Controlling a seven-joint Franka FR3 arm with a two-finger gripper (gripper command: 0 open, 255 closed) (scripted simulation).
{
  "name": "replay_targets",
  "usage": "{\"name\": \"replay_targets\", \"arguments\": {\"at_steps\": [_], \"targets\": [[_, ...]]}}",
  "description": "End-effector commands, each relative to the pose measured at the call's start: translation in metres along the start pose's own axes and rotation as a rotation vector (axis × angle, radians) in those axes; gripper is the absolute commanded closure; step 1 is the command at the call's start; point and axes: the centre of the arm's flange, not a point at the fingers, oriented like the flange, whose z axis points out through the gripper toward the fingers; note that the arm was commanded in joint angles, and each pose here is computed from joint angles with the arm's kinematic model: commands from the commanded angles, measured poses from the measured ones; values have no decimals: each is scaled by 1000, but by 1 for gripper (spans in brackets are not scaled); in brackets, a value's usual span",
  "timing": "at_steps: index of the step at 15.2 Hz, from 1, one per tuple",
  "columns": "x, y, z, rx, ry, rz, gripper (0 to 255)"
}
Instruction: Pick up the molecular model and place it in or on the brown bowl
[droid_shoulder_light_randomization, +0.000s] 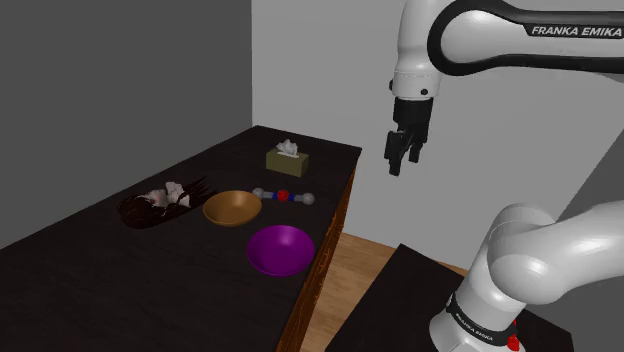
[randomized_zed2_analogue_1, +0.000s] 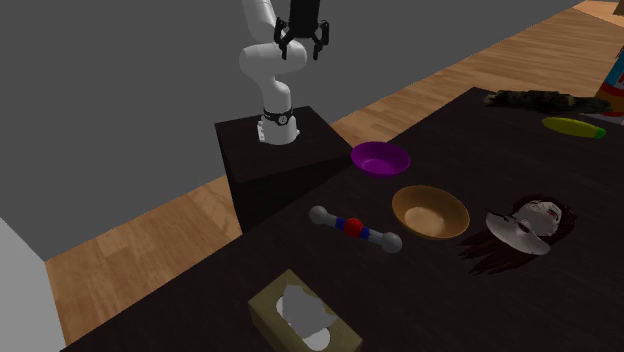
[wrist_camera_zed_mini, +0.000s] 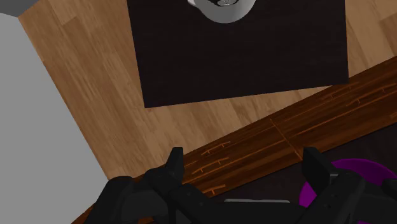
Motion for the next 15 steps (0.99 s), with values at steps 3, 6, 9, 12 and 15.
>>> {"name": "replay_targets", "arguments": {"at_steps": [3, 6, 9, 12, 15], "targets": [[20, 5, 14, 4, 12, -29, 0], [51, 11, 34, 9, 30, -74, 0], [83, 16, 53, 15, 48, -118, 0], [115, 19, 72, 21, 66, -162, 0], [148, 21, 91, 27, 84, -206, 0]]}}
